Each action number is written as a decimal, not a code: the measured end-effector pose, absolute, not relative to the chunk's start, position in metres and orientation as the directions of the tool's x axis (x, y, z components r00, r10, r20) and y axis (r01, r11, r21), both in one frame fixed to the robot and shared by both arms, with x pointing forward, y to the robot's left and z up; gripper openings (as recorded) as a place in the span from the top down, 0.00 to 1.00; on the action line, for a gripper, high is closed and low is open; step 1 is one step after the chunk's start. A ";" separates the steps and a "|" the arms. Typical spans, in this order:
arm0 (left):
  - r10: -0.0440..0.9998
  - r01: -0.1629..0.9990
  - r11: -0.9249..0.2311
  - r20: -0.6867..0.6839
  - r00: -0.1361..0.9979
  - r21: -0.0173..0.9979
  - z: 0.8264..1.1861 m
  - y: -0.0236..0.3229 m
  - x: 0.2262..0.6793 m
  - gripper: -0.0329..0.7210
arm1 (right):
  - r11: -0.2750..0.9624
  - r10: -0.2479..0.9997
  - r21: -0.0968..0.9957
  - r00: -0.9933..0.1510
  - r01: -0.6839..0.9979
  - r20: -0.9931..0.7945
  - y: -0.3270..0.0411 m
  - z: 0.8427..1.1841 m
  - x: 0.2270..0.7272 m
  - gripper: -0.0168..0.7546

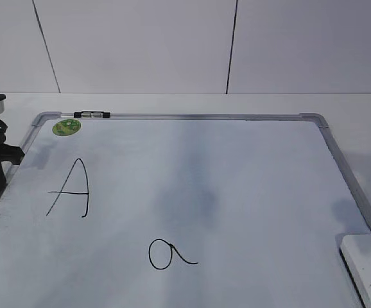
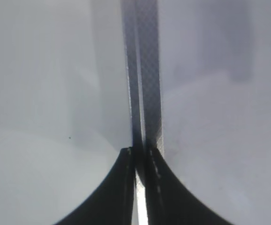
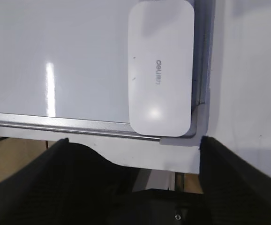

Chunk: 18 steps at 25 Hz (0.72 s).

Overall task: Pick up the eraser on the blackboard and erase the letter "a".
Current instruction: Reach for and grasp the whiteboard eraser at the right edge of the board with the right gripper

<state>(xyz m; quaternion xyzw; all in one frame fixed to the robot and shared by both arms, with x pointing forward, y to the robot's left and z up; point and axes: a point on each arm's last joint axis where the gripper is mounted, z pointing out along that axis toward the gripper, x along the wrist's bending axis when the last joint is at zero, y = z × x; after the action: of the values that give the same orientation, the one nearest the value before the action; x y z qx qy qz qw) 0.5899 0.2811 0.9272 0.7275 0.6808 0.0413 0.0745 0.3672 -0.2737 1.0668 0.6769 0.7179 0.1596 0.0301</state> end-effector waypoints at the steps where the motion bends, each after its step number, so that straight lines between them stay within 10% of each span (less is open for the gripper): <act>1: 0.997 0.984 -0.062 -0.041 0.070 0.165 0.927 0.281 0.590 0.93 | 0.035 0.982 0.247 -0.079 0.968 0.171 -0.273 1.062 0.370 0.14; 18: 0.997 0.984 -0.062 -0.041 0.070 0.167 0.928 0.281 0.590 0.93 | 0.076 0.988 0.060 -0.084 0.995 0.132 -0.272 1.010 0.425 0.15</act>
<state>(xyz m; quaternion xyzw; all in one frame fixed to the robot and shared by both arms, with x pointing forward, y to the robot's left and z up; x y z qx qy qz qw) 0.5904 0.2811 0.9278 0.7274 0.6807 0.0420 0.0753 0.4249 -0.2720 1.0099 0.6763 0.7330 0.0670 -0.0284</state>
